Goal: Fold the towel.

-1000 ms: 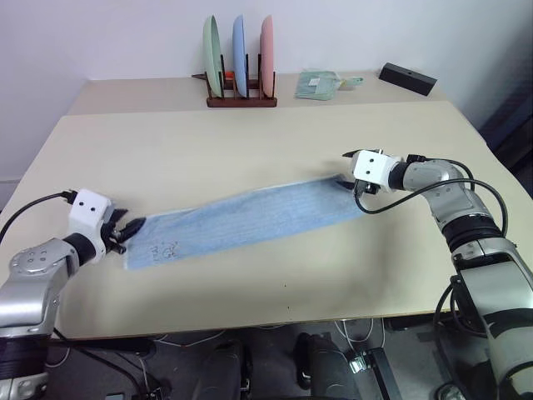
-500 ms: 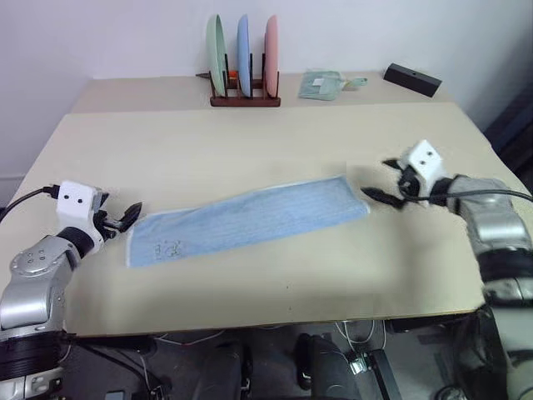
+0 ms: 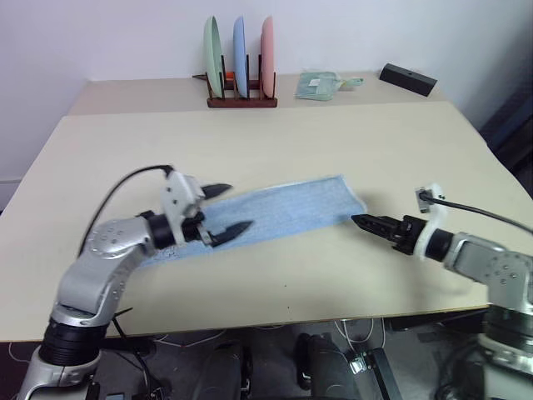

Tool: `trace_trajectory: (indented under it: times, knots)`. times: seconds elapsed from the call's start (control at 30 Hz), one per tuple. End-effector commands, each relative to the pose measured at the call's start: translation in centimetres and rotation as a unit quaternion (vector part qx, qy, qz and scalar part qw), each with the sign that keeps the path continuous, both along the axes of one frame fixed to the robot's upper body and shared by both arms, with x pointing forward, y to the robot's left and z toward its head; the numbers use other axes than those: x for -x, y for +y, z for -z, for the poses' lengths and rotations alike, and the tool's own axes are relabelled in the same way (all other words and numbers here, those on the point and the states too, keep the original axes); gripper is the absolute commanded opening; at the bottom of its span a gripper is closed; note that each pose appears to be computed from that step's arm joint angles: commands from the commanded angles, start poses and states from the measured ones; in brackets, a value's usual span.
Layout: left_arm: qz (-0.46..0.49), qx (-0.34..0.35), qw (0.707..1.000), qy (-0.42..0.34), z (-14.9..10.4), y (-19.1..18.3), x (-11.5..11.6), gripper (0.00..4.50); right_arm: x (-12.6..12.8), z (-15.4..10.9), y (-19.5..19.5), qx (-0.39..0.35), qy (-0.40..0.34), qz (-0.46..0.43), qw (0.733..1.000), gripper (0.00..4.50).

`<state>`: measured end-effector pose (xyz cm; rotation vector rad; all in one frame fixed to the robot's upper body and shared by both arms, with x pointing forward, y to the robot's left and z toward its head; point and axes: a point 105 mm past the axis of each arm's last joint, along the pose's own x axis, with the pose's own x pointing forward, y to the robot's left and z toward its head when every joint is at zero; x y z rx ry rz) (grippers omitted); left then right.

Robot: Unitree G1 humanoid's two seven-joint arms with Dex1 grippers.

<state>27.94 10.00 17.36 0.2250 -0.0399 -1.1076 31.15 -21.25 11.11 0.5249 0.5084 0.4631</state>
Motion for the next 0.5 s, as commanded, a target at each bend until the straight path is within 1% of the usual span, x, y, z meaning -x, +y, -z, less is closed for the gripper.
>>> trace_trajectory:
  times: [0.03, 0.13, 0.23, 0.33, 0.4, 0.43, 0.5]
  knots:
    - [0.041, -0.004, 0.999, -0.004, -0.2, -1.6, 0.8, 4.47, -0.8, -0.1, -0.7, -0.009, 0.021, 0.073, 0.997, 4.50]
    - [0.044, -0.007, 0.999, -0.003, 0.0, -1.8, 0.7, 4.47, -1.1, -0.1, -0.4, -0.027, 0.033, 0.096, 0.994, 4.50]
    - [0.043, -0.004, 0.999, 0.012, 0.7, -1.8, 0.7, 4.47, -2.5, -0.2, 0.0, -0.062, 0.037, 0.135, 0.988, 4.50]
    - [0.034, -0.001, 0.999, 0.027, 1.4, -1.5, 0.8, 4.50, -4.0, 0.0, 0.3, -0.079, 0.046, 0.166, 0.982, 3.66]
    - [0.024, -0.002, 0.999, 0.031, 1.7, -1.2, 0.8, 4.50, -4.7, 0.5, -0.1, -0.075, 0.054, 0.190, 0.977, 2.70]
    - [0.019, -0.002, 0.999, 0.033, 1.9, -1.1, 0.9, 4.50, -4.9, 0.6, -0.2, -0.078, 0.057, 0.196, 0.976, 2.13]
    - [0.008, -0.002, 0.999, 0.034, 2.1, -0.7, 0.8, 4.50, -5.0, 0.2, 0.0, -0.097, 0.055, 0.197, 0.974, 1.12]
